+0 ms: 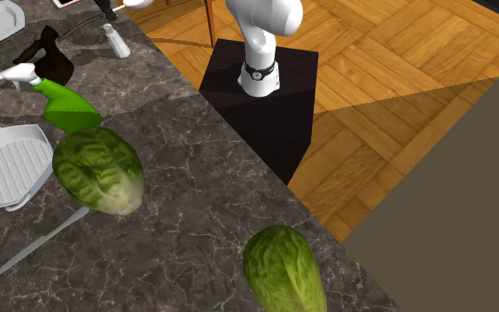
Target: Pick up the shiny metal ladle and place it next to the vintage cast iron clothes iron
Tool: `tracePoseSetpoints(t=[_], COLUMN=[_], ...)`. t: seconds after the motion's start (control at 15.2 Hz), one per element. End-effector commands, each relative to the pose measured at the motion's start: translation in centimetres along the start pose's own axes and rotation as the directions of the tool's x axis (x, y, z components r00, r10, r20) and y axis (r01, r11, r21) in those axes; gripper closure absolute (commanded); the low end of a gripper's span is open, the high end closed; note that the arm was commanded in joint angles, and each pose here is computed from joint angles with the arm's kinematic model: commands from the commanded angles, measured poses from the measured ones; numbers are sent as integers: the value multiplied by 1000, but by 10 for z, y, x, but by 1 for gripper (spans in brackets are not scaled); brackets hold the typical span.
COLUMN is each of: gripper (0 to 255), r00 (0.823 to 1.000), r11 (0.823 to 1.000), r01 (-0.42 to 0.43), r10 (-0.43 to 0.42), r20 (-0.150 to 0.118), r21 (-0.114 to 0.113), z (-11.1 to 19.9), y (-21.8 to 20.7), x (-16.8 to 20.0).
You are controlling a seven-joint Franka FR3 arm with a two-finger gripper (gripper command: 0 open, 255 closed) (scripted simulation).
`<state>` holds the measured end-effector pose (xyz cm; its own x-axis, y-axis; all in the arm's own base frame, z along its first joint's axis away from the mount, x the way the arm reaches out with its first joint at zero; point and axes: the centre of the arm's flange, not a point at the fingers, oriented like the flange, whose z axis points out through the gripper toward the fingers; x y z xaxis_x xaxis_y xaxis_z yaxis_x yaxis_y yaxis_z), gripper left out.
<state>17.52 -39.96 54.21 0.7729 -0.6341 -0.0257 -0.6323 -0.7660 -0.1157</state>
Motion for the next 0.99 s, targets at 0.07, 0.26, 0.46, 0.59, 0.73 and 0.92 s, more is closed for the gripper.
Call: tracePoseSetpoints(t=[0.07,0.26,0.46,0.59,0.73,0.92], gripper=[255,255,255,255,255,255], r00=[1000,1000,1000,1000,1000,1000], r11=[1000,1000,1000,1000,1000,1000], r01=[2,2,2,2,2,2], r10=[-2,-2,-2,-2,-2,-2], r20=[0,0,0,0,0,0], r21=[0,0,0,0,0,0], z=[-5,-9,-14,-16,-19,-9], y=[38,76,115,141,166,171], x=[-8,-17,-25,-30,-36,-36])
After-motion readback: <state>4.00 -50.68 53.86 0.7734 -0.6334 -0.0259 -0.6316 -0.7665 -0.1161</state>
